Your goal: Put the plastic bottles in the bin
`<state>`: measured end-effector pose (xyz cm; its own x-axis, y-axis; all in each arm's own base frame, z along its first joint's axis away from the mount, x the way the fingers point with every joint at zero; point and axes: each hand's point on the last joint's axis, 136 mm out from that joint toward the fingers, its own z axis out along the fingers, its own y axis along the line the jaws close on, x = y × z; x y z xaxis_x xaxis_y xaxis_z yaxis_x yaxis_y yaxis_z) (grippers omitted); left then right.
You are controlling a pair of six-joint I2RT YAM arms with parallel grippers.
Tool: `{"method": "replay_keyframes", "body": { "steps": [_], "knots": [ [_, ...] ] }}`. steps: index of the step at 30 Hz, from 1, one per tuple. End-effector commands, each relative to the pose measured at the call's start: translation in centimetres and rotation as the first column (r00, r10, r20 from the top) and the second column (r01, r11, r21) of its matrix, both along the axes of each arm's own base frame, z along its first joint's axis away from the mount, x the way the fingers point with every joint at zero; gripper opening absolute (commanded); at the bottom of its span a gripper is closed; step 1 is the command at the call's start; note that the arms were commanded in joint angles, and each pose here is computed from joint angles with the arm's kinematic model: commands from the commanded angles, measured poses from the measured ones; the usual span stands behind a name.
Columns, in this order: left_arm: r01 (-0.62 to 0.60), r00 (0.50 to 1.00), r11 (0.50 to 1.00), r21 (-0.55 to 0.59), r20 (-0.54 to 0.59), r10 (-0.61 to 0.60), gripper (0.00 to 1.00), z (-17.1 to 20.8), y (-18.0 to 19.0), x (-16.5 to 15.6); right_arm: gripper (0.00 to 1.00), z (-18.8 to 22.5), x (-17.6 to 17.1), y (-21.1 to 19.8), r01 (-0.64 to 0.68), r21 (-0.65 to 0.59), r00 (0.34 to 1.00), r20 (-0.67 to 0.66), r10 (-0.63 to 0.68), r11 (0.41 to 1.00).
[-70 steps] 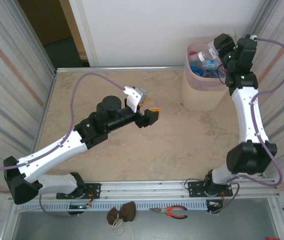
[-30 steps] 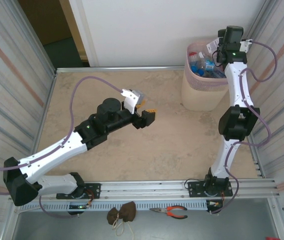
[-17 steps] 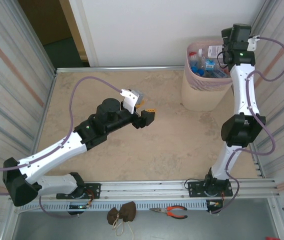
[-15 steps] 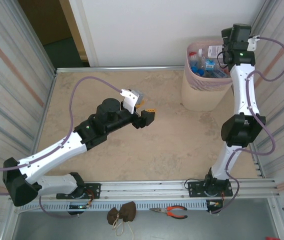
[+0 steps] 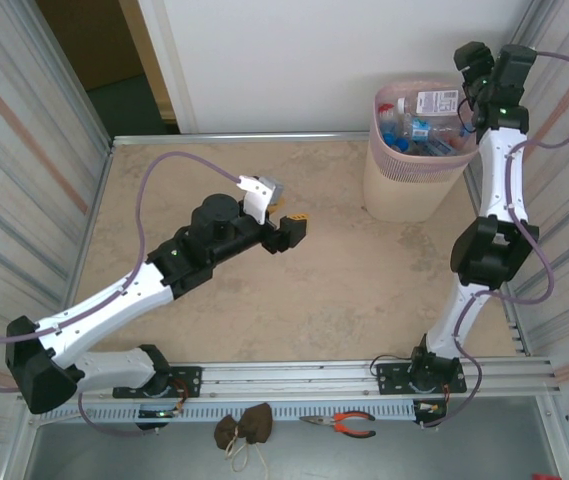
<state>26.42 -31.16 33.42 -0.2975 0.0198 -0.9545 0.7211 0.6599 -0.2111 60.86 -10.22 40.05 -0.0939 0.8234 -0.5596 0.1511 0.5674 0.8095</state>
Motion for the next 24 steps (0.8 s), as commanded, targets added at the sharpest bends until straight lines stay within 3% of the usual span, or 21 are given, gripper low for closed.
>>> {"method": "replay_keyframes", "body": {
  "steps": [1,12,18,24],
  "knots": [
    [0.000,1.000,1.000,-0.018,0.002,0.000,0.75,0.7,0.0,0.2,0.79,1.6,1.4,2.2,-0.144,-0.038,0.986,0.083,0.146,0.989],
    [-0.008,1.000,1.000,-0.011,-0.021,0.008,0.75,-0.2,0.2,0.6,0.78,-6.5,2.4,0.3,-0.116,-0.026,0.989,-0.092,0.113,0.993],
    [-0.010,1.000,1.000,-0.009,-0.024,0.010,0.75,-0.4,0.2,0.6,0.79,-3.3,0.8,-0.3,-0.067,-0.142,0.995,-0.079,0.056,0.988],
    [-0.016,1.000,1.000,-0.011,-0.024,0.016,0.75,-0.3,0.5,0.5,0.81,1.1,-1.3,1.3,-0.087,-0.241,0.996,-0.027,0.083,0.967]
  ]
}}
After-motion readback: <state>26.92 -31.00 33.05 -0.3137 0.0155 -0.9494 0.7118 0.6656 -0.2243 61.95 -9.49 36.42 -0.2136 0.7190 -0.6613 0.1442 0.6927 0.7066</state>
